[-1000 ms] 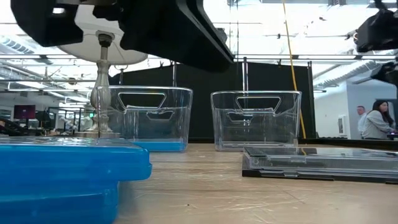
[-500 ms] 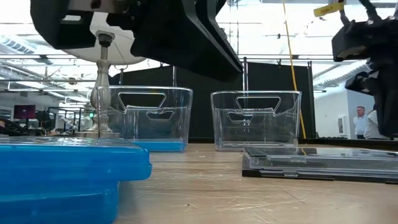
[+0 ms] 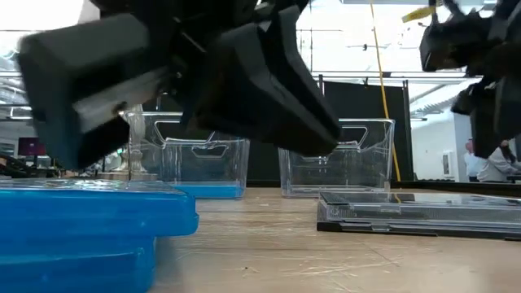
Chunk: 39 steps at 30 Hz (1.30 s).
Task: Pick & place jewel cases by type
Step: Put the black CD case into the right transparent bin
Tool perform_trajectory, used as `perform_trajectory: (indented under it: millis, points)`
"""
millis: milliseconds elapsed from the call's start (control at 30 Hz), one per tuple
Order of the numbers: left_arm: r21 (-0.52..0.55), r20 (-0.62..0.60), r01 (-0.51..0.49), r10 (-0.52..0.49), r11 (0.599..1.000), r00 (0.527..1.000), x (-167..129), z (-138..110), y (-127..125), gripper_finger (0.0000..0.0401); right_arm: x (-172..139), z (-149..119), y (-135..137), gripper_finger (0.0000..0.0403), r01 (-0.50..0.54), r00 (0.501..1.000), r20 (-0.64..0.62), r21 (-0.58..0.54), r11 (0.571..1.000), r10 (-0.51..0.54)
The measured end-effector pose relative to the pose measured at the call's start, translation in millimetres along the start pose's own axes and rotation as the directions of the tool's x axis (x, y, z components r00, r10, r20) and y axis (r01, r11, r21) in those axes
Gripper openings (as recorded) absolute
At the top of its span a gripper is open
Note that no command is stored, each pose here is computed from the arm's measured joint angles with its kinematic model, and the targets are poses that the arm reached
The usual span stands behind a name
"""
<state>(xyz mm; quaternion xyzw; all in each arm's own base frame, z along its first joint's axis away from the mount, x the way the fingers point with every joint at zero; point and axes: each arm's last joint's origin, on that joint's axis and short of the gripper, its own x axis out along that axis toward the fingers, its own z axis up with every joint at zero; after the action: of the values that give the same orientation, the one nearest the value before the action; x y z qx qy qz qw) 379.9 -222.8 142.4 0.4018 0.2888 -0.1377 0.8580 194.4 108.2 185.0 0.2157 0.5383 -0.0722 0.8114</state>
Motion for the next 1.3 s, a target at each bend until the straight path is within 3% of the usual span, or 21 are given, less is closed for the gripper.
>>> perform_trajectory:
  millis: [167, 400, 800, 1067, 1300]
  points:
    - [-0.015, 0.022, 0.001, -0.001, 1.000, 1.000, 0.0, 1.7, 1.4, 0.0080, 11.6, 6.4, -15.7, 0.0203, -0.071, 0.997, 0.012, 0.065, 0.995, 0.070]
    - [-0.088, 0.028, 0.032, -0.030, 0.996, 0.999, 0.1, 1.1, 0.4, 0.0075, 30.0, 10.7, -42.4, 0.0198, -0.223, 0.973, -0.003, 0.216, 0.951, 0.229]
    - [-0.174, -0.028, 0.075, -0.081, 0.982, 0.996, 3.6, 13.0, 14.7, 0.0044, 38.9, 6.3, -56.8, 0.0199, -0.188, 0.978, -0.034, 0.259, 0.947, 0.203]
    - [-0.144, -0.099, 0.119, -0.134, 0.982, 0.986, 23.7, 11.8, 19.7, 0.0006, 45.9, 8.6, -56.4, 0.0199, -0.199, 0.978, -0.021, 0.213, 0.957, 0.208]
    - [-0.156, -0.142, 0.205, -0.227, 0.966, 0.963, 26.1, 14.8, 16.8, 0.0022, 47.1, 5.9, -58.8, 0.0199, -0.202, 0.978, -0.017, 0.201, 0.959, 0.209]
